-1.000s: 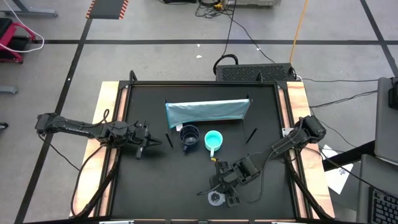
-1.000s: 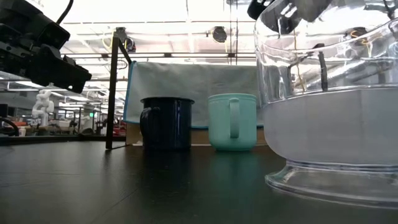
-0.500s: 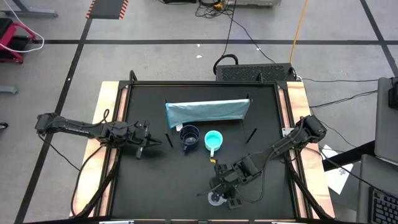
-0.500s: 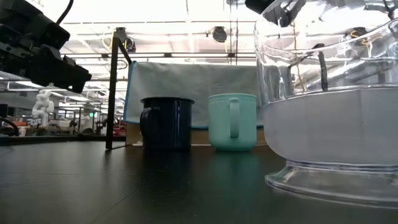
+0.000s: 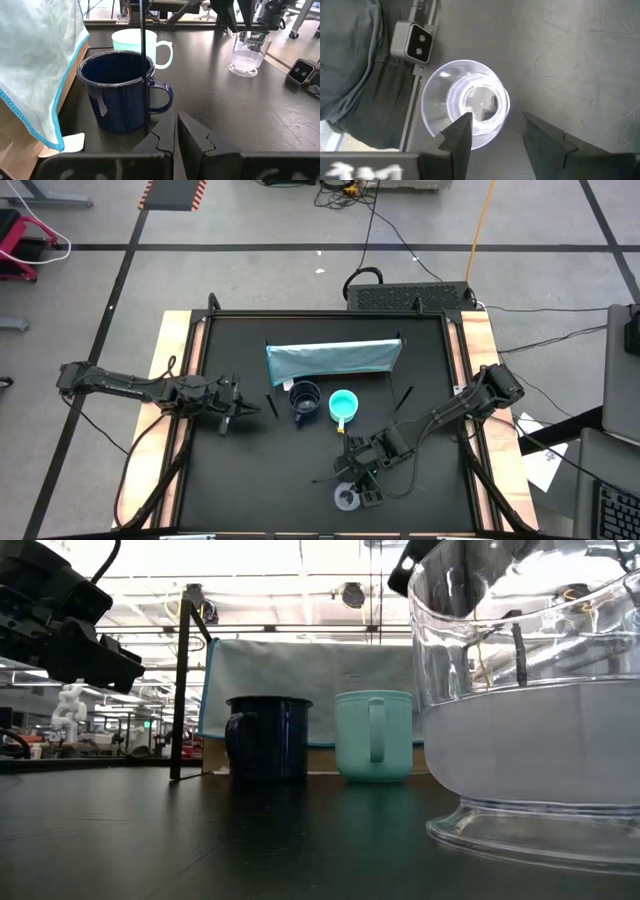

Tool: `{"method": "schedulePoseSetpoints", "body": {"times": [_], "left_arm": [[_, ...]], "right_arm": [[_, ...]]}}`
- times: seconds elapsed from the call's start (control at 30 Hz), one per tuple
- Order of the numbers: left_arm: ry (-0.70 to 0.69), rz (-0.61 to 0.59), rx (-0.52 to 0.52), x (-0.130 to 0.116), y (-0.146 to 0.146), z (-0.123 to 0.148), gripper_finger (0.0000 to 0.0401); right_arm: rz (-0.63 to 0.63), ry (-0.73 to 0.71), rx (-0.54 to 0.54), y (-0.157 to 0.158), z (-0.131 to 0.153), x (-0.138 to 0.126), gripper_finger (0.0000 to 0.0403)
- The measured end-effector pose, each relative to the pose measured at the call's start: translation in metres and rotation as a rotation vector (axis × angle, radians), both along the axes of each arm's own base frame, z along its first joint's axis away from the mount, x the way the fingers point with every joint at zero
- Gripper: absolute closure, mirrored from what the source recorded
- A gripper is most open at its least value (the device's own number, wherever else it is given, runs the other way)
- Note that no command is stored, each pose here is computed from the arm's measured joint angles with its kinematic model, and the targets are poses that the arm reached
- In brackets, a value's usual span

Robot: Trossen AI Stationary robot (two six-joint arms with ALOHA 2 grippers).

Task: Stack small to large cups/mugs on shelf
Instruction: Move the transparent mug to the center of the table

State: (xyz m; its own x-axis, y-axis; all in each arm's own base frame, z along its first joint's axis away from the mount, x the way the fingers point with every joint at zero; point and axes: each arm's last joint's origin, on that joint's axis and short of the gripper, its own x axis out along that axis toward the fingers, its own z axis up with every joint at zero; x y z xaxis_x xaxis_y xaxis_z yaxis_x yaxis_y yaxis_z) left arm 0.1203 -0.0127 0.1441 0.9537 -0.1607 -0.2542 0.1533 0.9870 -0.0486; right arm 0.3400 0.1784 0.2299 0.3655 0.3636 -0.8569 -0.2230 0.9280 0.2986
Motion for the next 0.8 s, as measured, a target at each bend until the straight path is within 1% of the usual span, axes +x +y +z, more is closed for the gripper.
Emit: {"method": "schedulePoseSetpoints", "body": {"times": [0.17, 0.33, 0.8], "left_arm": [[0.002, 0.0, -0.002, 0.0, 0.0, -0.0002, 0.0377], [0.002, 0.0, -0.002, 0.0, 0.0, -0.0001, 0.0377], [0.002, 0.0, -0.001, 0.0, 0.0, -0.0001, 0.0377]], "right_arm": [[-0.006, 0.008, -0.003, -0.0021, -0.0057, -0.0009, 0.0244], [-0.007, -0.018, 0.015, -0.0013, -0.0098, 0.0003, 0.0243], [-0.007, -0.014, 0.016, 0.0001, -0.0109, 0.0, 0.0243]]}}
